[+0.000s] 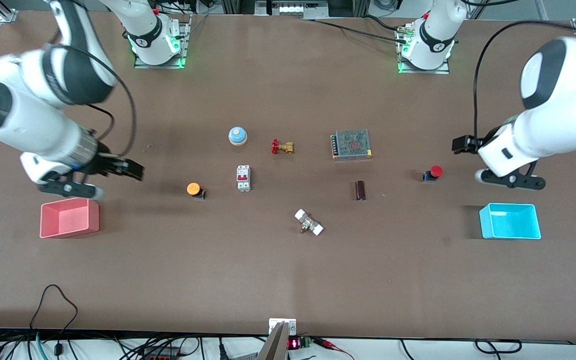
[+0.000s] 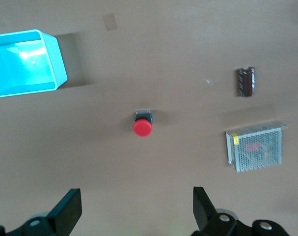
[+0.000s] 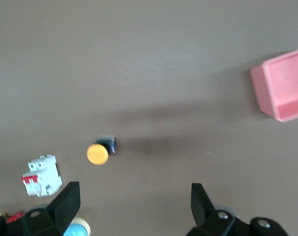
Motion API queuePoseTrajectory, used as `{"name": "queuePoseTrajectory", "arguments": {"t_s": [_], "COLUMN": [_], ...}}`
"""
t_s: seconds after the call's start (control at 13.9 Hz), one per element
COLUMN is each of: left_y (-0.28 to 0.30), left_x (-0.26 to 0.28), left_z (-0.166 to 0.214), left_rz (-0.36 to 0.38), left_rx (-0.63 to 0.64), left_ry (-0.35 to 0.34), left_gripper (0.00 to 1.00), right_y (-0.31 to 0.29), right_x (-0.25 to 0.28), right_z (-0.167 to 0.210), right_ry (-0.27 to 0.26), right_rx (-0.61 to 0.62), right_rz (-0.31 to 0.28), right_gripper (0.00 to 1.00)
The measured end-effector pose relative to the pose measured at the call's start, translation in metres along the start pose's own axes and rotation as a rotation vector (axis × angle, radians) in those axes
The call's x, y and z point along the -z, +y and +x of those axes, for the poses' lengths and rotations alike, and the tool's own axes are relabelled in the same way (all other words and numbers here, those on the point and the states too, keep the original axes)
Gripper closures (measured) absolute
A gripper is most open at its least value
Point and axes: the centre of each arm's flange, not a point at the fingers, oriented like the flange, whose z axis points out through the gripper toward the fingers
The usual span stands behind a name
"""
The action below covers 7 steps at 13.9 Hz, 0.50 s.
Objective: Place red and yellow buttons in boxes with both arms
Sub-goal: 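Reach the right gripper to the yellow button while the left gripper reaches the red button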
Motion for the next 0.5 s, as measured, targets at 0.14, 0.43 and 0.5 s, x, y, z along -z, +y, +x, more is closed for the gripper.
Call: {"name": "queuePoseTrajectory", "arguments": {"t_s": [0.14,0.43,0.5], "left_y": [-0.003,-0.003,-0.003], "left_x": [-0.036,-0.111,-0.130], "left_z": [0.005,0.002,-0.002], "left_rz": [0.000,-0.001,-0.002], "left_rx": [0.018,0.031,0.031], "left_ry": [0.012,0.106,0.135], "left_gripper": [0.00,0.00,0.00], "right_y": [-0.013,-0.040,-0.046], "right_x": [-0.033,-0.089,-0.096], "right_z": [-0.002,-0.013,-0.014], "right_ry": [0.017,0.020,0.021], "right_rx": [0.023,0.109,0.104], "right_rz": [0.005,-0.042,-0.043], "right_gripper": [0.00,0.00,0.00]}}
